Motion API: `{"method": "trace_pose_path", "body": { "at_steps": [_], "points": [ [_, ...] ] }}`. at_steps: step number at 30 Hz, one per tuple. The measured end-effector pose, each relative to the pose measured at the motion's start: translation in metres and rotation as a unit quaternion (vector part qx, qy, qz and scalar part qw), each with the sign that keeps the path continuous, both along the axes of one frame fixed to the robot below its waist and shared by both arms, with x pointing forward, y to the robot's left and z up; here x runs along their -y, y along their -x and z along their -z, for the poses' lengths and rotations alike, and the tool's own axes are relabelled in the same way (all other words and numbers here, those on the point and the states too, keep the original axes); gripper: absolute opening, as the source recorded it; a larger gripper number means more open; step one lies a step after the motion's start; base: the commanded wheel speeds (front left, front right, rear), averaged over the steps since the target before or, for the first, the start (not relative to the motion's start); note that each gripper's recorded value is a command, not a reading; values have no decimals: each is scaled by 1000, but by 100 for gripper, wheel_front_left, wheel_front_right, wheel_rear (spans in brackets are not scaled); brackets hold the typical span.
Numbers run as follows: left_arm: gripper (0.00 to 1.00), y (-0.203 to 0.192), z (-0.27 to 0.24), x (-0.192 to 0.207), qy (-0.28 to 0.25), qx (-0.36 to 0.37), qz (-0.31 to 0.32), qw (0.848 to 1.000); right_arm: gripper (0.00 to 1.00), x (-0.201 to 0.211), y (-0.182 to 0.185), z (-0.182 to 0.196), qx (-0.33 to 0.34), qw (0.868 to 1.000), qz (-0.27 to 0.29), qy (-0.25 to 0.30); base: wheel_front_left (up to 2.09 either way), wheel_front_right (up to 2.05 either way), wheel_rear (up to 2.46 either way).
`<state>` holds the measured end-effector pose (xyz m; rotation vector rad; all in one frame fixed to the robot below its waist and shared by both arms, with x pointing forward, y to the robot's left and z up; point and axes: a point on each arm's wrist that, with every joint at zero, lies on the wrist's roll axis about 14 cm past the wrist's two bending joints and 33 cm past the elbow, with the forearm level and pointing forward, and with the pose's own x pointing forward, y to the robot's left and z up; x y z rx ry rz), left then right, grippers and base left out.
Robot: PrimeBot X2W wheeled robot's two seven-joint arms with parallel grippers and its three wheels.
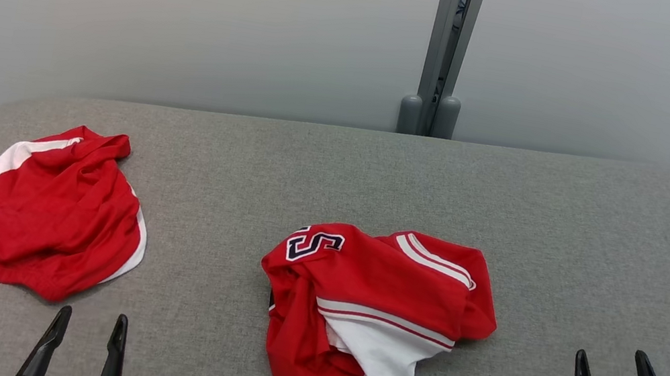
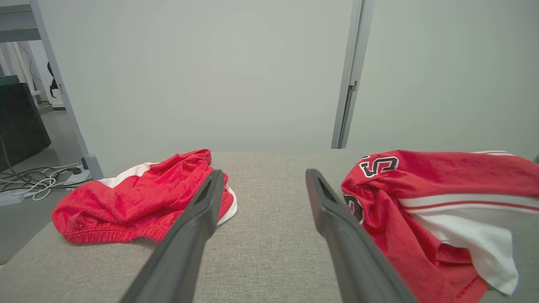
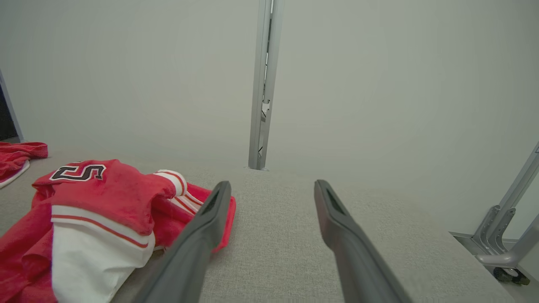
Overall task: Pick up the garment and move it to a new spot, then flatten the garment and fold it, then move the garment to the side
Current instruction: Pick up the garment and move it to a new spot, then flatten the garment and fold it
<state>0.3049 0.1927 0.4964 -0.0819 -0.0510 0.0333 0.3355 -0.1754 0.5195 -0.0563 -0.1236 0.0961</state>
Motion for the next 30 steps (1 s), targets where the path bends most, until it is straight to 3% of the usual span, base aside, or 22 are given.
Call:
{"method": "trace_pose_path", "body": {
  "at_steps": [21,24,30],
  "points": [
    [100,-12,-3,12,-1,5,20,1000,100,-2,4,14,-22,999,4,-26,0,0,0],
    [100,-20,-5,29,9,10,48,999,100,0,3,12,-18,999,7,-27,0,0,0],
    [100,-41,-6,102,45,-2,168,985,100,7,2,7,-12,999,19,-30,0,0,0]
  ]
}}
